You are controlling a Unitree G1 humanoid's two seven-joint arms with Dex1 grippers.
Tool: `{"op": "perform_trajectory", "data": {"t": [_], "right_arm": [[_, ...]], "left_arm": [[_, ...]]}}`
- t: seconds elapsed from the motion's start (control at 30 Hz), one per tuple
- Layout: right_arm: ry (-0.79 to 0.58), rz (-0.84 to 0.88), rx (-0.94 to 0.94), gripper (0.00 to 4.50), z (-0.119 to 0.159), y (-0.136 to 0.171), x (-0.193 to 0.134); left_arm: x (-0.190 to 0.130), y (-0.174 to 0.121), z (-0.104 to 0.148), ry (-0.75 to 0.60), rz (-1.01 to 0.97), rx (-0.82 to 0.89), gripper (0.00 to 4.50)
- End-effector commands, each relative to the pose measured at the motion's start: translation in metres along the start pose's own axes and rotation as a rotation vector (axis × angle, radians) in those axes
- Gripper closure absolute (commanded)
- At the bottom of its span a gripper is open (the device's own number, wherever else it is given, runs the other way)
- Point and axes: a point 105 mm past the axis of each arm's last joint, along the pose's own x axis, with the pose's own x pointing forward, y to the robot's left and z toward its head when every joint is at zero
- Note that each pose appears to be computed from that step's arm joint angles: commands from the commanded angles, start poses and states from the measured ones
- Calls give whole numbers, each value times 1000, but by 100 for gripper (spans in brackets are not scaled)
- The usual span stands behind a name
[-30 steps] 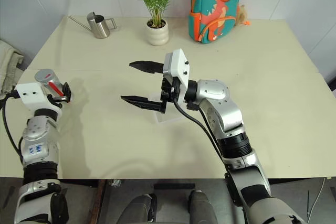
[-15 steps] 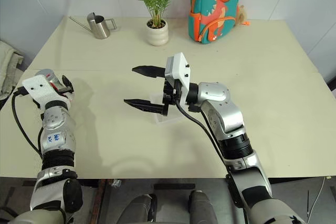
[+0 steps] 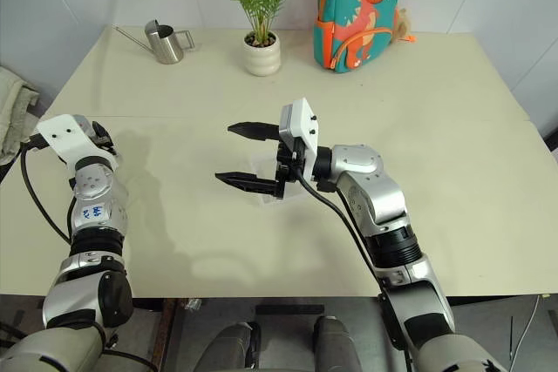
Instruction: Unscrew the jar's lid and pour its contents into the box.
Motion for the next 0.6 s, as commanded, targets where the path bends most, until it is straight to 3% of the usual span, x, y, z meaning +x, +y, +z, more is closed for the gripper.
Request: {"op": "perform_trajectory", "data": {"t": [0.03,0.2,0.3,0.47,0.6], "right_arm": [[-27,8,-25,0,9,3,0],[-24,-3,-26,0,8,4,-1],[-23,-20,-33,0,12,2,-1],[-46,-52,-45,0,37,-2,8],[-41,-47,-8,0,55,-4,20]], "left_arm": [[0,-2,12,-54,-21,14,232],[-11,-2,20,-109,-106,61,232],[-24,-8,36,-158,-252,86,232],[-82,-55,78,-182,-830,-11,232],[-138,-80,97,-106,-1277,-33,232]]}}
